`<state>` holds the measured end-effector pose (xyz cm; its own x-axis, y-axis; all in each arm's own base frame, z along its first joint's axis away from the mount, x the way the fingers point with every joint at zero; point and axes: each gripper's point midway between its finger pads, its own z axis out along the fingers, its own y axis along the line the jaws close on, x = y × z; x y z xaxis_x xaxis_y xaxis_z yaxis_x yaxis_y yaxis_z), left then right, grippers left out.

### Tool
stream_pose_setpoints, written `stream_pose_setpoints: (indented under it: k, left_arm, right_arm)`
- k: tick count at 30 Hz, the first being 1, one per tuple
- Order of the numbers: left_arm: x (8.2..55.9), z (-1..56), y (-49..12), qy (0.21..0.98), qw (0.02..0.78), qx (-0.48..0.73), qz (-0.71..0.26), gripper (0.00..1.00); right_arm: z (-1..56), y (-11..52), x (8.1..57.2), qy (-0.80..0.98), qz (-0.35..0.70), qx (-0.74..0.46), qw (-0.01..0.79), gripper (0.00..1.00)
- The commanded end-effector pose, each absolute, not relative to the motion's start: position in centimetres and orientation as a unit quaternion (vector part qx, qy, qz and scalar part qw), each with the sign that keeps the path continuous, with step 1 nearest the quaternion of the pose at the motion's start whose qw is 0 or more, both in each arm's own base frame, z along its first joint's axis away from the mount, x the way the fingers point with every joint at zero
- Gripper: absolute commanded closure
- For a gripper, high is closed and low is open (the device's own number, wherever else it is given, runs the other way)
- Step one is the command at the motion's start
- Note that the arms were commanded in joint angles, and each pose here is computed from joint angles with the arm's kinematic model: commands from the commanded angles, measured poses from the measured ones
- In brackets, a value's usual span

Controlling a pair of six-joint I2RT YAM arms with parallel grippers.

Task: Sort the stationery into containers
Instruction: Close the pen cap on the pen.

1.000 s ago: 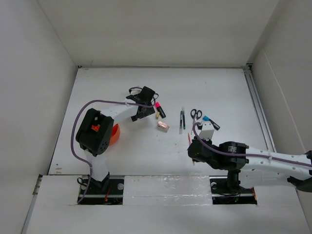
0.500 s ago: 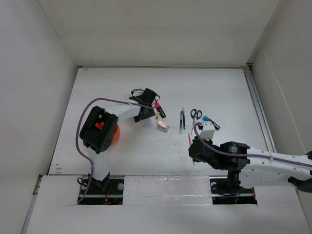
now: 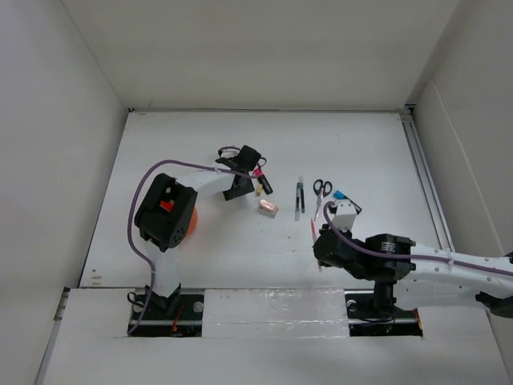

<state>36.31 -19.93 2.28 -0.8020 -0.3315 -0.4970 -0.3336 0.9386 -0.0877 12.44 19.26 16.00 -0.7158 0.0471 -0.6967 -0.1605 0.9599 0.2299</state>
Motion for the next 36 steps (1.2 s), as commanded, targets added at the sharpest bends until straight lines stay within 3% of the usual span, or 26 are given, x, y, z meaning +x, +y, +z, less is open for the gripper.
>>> stream_pose_setpoints:
  k: [1, 5, 8, 11, 14, 19, 22, 24, 36]
  left_arm:
    - [34.1, 0.2, -19.4, 0.962, 0.216, -0.165, 0.042, 0.55]
    - [34.0, -0.5, -19.3, 0.962, 0.209, -0.167, 0.048, 0.57]
    - [33.7, -0.8, -19.1, 0.962, 0.205, -0.172, 0.051, 0.62]
    - [33.5, -1.2, -19.1, 0.963, 0.202, -0.172, 0.054, 0.74]
    - [33.2, -2.0, -19.0, 0.965, 0.191, -0.170, 0.058, 0.77]
    - [32.5, -2.9, -19.0, 0.968, 0.177, -0.167, 0.058, 0.77]
    - [32.2, -3.1, -18.8, 0.969, 0.174, -0.167, 0.061, 0.65]
    - [32.2, -2.9, -18.9, 0.969, 0.175, -0.167, 0.054, 0.64]
    - [31.0, -2.5, -20.3, 0.969, 0.180, -0.161, 0.050, 0.65]
  right_arm:
    - [16.9, 19.4, 12.7, 0.908, 0.158, -0.024, 0.388, 1.00]
    - [17.1, 19.3, 12.6, 0.906, 0.163, -0.022, 0.390, 1.00]
    - [17.3, 19.6, 12.5, 0.905, 0.169, -0.025, 0.390, 1.00]
    - [17.1, 19.5, 12.5, 0.905, 0.169, -0.025, 0.390, 1.00]
    - [17.3, 19.4, 12.4, 0.904, 0.173, -0.023, 0.391, 1.00]
    - [17.5, 19.4, 12.4, 0.903, 0.177, -0.022, 0.392, 1.00]
    - [17.8, 19.4, 12.5, 0.900, 0.183, -0.023, 0.395, 1.00]
    - [17.8, 19.4, 12.5, 0.900, 0.183, -0.023, 0.395, 1.00]
    - [17.8, 19.6, 12.3, 0.900, 0.185, -0.027, 0.394, 1.00]
